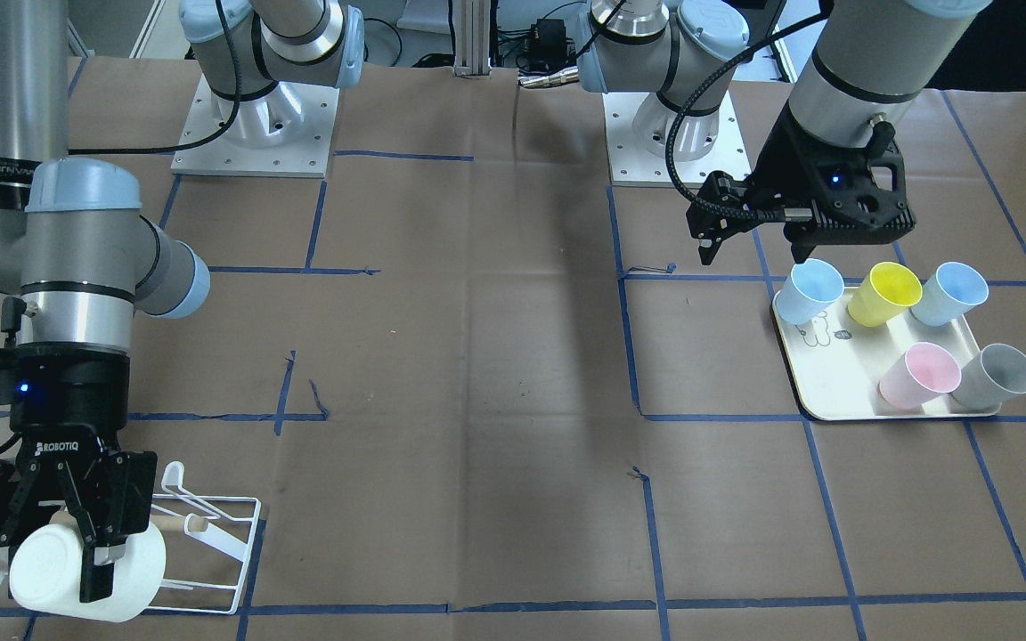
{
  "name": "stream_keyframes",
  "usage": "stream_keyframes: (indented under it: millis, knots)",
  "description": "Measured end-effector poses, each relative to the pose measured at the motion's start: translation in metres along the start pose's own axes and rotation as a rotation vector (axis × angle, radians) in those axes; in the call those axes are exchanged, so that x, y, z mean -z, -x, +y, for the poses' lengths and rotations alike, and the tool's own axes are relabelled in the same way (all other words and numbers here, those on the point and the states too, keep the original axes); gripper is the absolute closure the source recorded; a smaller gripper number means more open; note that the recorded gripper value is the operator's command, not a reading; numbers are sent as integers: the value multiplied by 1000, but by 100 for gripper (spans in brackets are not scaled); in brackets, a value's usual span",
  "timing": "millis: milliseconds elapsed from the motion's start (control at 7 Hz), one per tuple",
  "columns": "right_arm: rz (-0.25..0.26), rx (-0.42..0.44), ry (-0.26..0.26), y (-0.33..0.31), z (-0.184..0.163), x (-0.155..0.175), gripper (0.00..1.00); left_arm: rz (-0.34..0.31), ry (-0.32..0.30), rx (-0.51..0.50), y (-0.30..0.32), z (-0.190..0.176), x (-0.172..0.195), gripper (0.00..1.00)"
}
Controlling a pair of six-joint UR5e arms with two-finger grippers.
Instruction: Transfer IKEA cup to right arm and place on rack
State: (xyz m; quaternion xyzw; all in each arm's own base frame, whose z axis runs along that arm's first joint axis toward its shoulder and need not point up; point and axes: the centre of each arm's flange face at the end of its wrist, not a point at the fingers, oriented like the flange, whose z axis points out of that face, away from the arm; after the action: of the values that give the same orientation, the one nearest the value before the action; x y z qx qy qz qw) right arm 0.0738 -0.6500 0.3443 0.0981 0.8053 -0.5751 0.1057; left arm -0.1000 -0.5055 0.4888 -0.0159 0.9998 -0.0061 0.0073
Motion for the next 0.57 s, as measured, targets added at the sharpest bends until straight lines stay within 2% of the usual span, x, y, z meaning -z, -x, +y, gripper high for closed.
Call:
stream_keyframes:
  millis: [286,571]
  knots:
    - [16,48,35,-13,20,-21,90,-2,15,-5,7,24,-1,1]
    - [32,47,65,-26,36,-32,90,1,37,-31,52,45,-14,1]
